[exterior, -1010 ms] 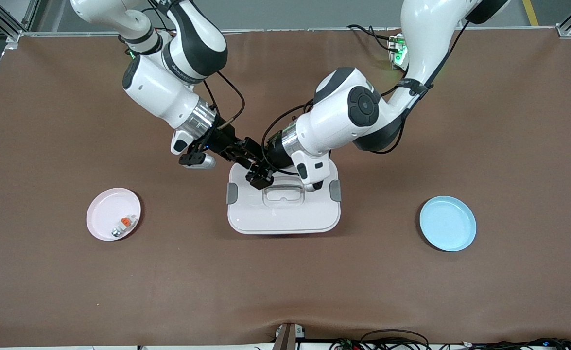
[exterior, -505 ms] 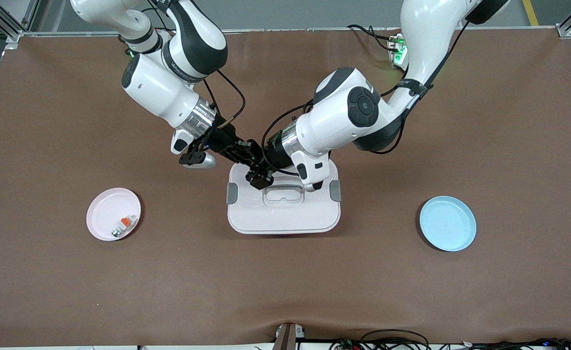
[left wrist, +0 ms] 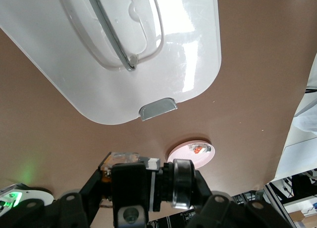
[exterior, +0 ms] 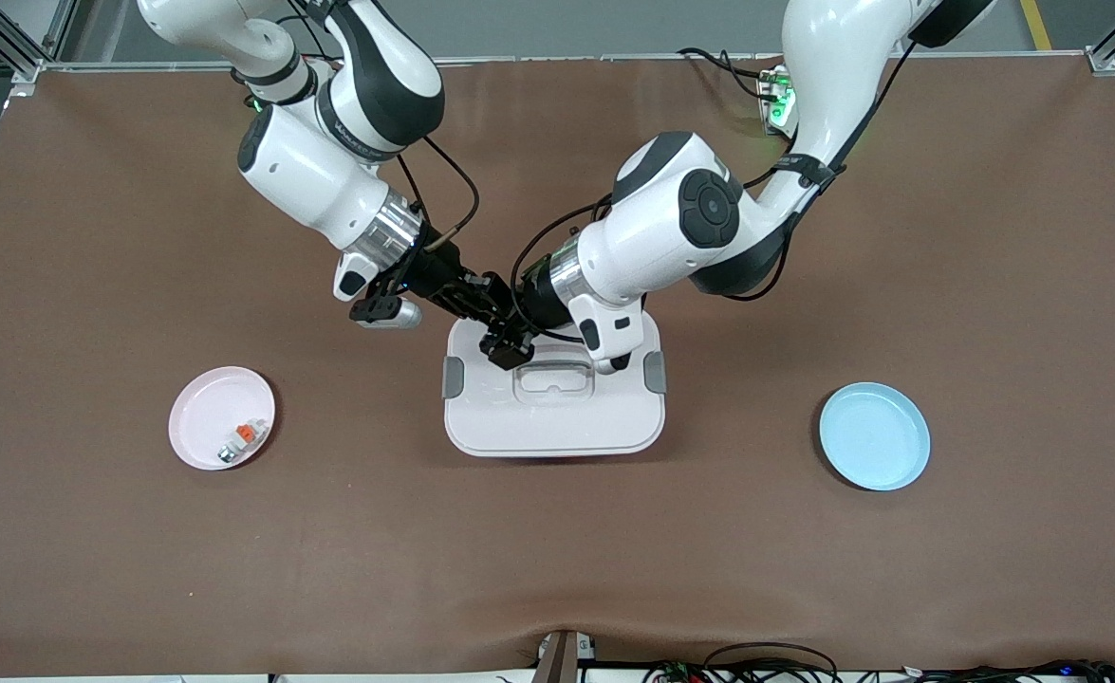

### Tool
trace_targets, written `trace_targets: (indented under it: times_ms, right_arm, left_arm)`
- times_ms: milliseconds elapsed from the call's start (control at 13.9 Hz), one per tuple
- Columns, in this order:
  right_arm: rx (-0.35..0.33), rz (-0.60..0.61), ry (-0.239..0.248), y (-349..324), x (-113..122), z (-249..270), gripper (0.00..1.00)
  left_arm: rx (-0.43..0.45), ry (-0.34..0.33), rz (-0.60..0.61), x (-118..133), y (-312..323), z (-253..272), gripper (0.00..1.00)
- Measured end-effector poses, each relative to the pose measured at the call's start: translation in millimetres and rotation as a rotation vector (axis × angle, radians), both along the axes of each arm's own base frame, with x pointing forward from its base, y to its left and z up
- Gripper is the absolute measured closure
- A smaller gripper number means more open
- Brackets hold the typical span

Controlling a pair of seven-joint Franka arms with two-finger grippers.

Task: Transfer orange switch to right arm and place
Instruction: 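Carry the switch with the right gripper toward the white plate while the left gripper withdraws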

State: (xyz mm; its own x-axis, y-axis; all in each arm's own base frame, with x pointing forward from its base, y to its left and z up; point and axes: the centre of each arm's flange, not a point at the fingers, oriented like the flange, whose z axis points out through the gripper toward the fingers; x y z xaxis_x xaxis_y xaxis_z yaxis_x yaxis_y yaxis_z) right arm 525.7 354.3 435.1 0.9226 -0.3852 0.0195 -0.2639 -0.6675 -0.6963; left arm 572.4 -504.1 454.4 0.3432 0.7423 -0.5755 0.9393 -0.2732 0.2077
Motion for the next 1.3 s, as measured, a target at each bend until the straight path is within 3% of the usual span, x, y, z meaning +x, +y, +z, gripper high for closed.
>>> trace_targets:
  times_ms: [144,216,361,721,1010,1299]
  right_arm:
    - [0.000,0.000,0.000,0,0,0,0.57]
    - [0.005,-0.011,0.010,1,0,0,0.57]
    - [0.010,-0.019,0.021,3,-2,0,0.57]
    - [0.009,-0.018,0.019,2,-1,0,0.57]
    - [-0.054,0.134,-0.028,-18,9,-16,0.57]
    - [-0.091,0.214,-0.052,-50,26,-32,0.57]
  left_arm:
    - [0.000,0.000,0.000,0,0,0,0.26]
    - [-0.004,-0.003,0.000,0,-1,1,0.21]
    - [-0.011,-0.007,-0.003,-2,-3,6,0.01]
    - [-0.017,-0.015,0.003,2,0,13,0.00]
    - [0.011,-0.020,0.031,22,38,36,0.00]
    - [0.179,-0.179,-0.086,26,74,70,0.00]
